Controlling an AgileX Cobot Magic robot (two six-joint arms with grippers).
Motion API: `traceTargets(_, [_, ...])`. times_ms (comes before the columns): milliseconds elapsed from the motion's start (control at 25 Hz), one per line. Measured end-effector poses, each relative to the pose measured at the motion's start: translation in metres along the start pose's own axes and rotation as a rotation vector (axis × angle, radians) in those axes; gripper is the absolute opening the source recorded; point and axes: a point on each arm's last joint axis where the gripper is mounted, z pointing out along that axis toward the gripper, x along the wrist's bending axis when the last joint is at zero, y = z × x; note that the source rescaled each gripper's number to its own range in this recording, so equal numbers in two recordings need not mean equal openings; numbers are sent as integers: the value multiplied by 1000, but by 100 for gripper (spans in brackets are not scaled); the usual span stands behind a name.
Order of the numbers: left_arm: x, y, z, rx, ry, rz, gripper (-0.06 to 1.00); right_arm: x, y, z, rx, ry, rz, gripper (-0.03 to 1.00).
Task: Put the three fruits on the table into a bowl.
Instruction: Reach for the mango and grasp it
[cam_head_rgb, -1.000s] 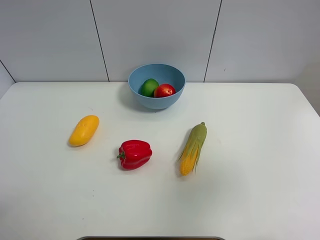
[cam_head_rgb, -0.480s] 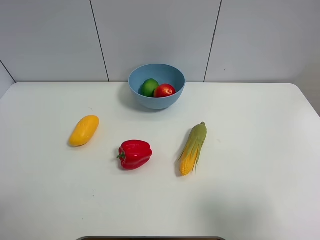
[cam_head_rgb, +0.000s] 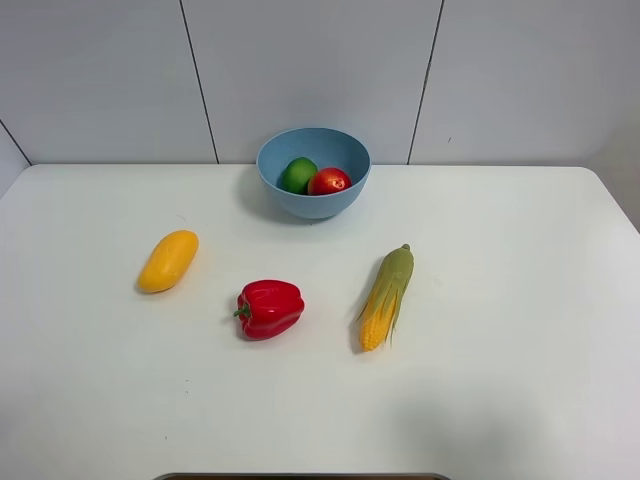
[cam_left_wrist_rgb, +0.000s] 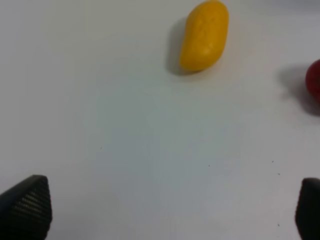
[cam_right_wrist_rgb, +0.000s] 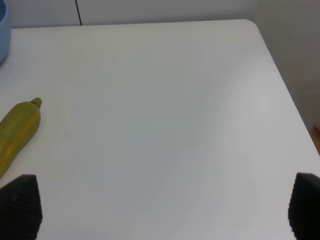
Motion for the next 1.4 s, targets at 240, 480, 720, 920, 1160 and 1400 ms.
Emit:
traceTargets(240, [0, 0, 0, 0, 0, 0, 100, 0, 0, 0, -1, 0, 0, 100])
traceTargets(480, [0, 0, 0, 0, 0, 0, 100, 0, -1, 1, 2, 0, 0, 100])
traceTargets(720, [0, 0, 0, 0, 0, 0, 100, 0, -1, 2, 6, 0, -1, 100])
traceTargets(920, [0, 0, 0, 0, 0, 0, 100, 0, -1, 2, 6, 0, -1, 100])
traceTargets(1160, [1, 0, 0, 2, 14, 7, 100, 0, -1, 2, 6, 0, -1, 100])
traceTargets(1400, [2, 0, 0, 4, 26, 13, 100, 0, -1, 2, 6, 0, -1, 100])
